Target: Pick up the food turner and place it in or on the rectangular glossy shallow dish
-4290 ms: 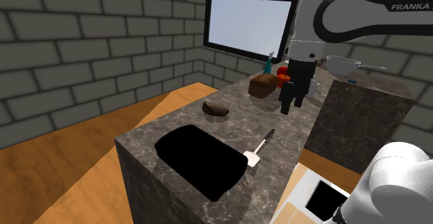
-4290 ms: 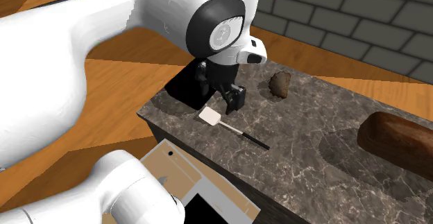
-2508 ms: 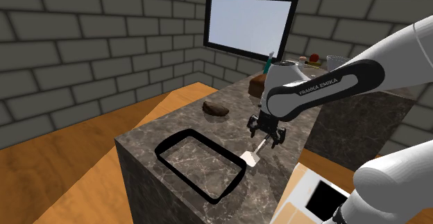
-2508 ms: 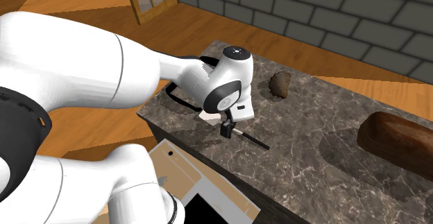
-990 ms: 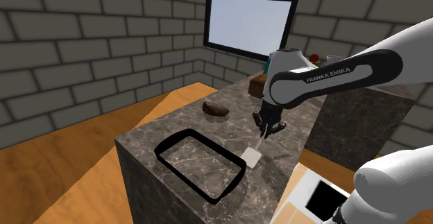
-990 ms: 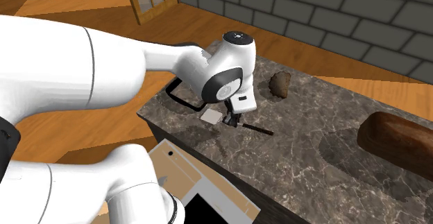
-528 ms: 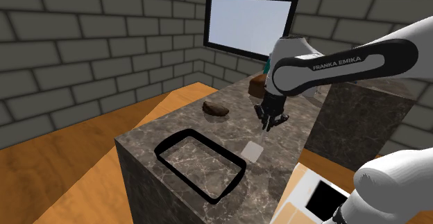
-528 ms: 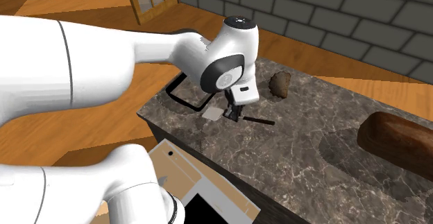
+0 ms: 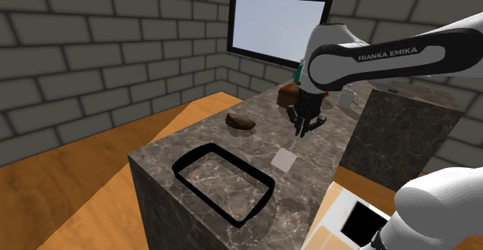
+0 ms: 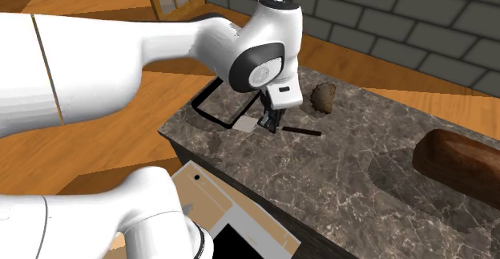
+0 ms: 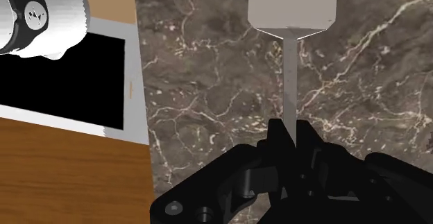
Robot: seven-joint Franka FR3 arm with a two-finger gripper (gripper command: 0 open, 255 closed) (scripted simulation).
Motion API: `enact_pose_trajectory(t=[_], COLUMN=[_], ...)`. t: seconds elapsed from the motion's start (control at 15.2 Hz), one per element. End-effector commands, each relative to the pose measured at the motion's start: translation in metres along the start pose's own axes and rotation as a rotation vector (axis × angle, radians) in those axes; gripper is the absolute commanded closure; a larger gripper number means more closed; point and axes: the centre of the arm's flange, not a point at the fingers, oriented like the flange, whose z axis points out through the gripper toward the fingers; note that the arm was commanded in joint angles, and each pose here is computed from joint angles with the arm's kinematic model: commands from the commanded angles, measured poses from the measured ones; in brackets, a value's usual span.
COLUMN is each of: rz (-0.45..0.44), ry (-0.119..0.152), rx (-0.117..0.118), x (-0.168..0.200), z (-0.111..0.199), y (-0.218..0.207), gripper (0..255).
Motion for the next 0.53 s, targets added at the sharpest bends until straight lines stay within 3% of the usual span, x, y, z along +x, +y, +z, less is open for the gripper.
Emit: enact_pose_trajectory(t=[0.0, 0.46], rz=[0.000, 0.000], ry=[0.000, 0.000], rx=[-0.001, -0.001], x=[-0.012, -0.093], z=[-0.004, -0.014], y=[-0.006, -0.048], gripper=[255, 255])
